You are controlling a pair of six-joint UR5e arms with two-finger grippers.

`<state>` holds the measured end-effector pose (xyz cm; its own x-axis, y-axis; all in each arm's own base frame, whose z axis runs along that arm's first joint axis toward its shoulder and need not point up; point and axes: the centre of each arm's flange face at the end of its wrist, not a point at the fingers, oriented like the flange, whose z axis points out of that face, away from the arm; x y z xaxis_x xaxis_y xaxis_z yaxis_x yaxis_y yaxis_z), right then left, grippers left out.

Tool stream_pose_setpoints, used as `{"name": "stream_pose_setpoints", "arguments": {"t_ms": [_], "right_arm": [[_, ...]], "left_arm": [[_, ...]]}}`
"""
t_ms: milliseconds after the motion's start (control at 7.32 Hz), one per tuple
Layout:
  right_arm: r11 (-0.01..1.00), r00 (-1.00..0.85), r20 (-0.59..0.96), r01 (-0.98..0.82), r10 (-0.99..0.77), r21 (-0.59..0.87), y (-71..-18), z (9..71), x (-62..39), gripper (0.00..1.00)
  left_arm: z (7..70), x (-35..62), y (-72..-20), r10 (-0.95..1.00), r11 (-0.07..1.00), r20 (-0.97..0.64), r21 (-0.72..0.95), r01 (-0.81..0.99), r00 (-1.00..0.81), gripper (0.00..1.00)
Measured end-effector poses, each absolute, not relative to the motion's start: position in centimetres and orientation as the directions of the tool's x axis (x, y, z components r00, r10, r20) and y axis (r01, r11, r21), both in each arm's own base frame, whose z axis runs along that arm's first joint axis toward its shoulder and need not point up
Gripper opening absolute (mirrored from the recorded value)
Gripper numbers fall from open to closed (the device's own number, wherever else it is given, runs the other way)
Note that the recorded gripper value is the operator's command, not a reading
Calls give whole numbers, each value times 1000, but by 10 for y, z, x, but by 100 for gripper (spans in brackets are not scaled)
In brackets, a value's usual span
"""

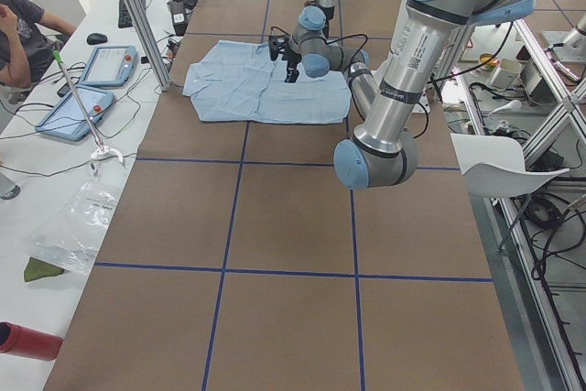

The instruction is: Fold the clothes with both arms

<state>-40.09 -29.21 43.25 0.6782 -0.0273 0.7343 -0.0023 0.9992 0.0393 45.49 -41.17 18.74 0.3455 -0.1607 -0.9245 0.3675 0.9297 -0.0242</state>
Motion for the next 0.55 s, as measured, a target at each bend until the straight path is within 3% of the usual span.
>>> {"name": "stream_pose_setpoints", "arguments": {"t_ms": [546], "right_arm": [[999,680,732,43,-31,2,-281,439,-404,77]], "left_arm": [[186,454,-411,-159,930,-926,-24,368,343,97]]}}
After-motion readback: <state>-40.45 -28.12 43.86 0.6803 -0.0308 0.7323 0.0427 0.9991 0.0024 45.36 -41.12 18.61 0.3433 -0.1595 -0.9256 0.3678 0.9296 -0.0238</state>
